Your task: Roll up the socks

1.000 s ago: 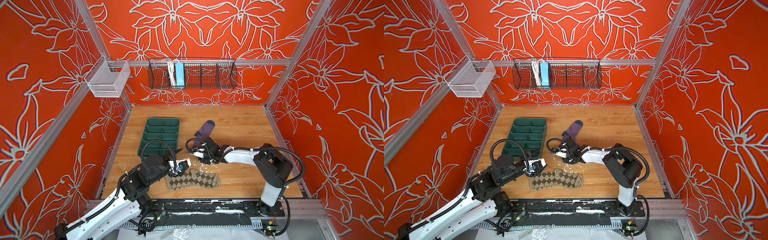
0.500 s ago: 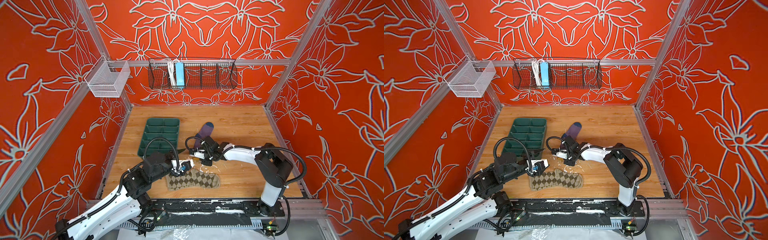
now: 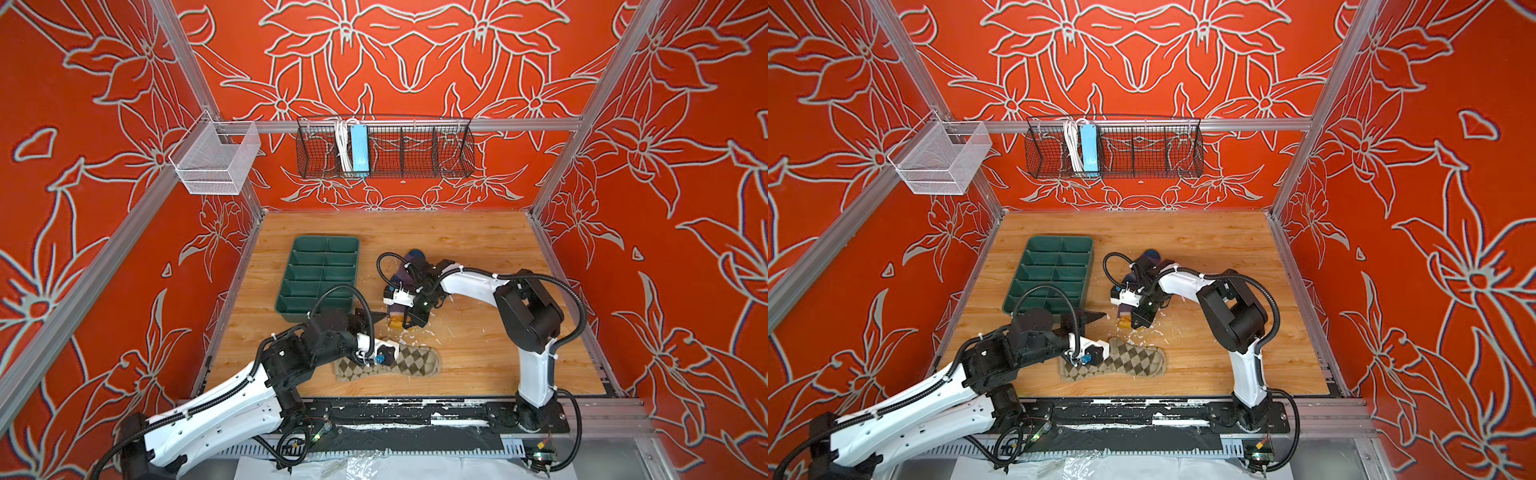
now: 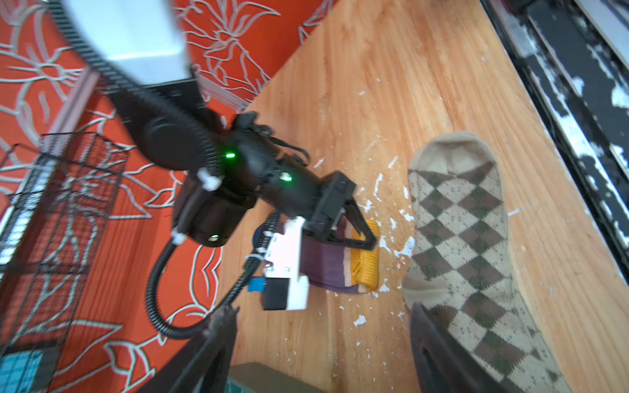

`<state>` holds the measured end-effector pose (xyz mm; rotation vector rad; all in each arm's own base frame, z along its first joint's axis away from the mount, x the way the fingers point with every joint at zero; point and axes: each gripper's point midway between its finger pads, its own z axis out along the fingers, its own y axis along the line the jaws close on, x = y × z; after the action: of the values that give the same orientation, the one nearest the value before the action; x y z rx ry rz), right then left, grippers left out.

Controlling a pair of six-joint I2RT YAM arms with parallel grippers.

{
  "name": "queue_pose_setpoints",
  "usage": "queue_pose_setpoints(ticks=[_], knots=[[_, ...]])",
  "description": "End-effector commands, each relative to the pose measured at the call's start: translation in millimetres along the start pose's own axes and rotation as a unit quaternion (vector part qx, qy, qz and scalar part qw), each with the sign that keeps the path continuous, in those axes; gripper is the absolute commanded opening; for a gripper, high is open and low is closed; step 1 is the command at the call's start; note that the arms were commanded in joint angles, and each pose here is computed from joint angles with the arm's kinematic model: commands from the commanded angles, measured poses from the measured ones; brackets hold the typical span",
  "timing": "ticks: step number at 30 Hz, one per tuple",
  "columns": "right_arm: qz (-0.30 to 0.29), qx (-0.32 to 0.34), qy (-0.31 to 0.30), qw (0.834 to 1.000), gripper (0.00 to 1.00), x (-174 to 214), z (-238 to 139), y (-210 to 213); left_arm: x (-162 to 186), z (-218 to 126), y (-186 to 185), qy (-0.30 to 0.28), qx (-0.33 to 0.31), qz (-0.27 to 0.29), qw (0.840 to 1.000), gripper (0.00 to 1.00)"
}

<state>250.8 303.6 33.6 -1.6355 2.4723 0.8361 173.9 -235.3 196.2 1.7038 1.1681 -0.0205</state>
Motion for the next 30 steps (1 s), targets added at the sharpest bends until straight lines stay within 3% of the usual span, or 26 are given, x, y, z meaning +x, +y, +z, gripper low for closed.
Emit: queue_pose_setpoints(ticks=[1, 9, 16, 30], knots=[[0.038, -0.068, 0.008, 0.997, 0.00, 0.6, -1.0, 13.9, 9.9, 26.4, -19.5, 0.025, 0.030, 0.037, 0.999, 0.76], [0.062, -0.080, 0.028, 0.994, 0.00, 3.1, -1.2, 3.1, 28.2, 79.8, -34.3, 0.078, 0.067, 0.018, 0.995, 0.64], [0.058, -0.059, 0.036, 0.996, 0.02, 7.6, -5.6, -5.0, 59.4, 105.1, -32.5, 0.140, 0.052, -0.002, 0.989, 0.56], [0.059, -0.049, 0.045, 0.996, 0.02, 14.1, -8.8, -14.1, 89.2, 133.7, -27.0, 0.163, 0.051, -0.029, 0.985, 0.46]])
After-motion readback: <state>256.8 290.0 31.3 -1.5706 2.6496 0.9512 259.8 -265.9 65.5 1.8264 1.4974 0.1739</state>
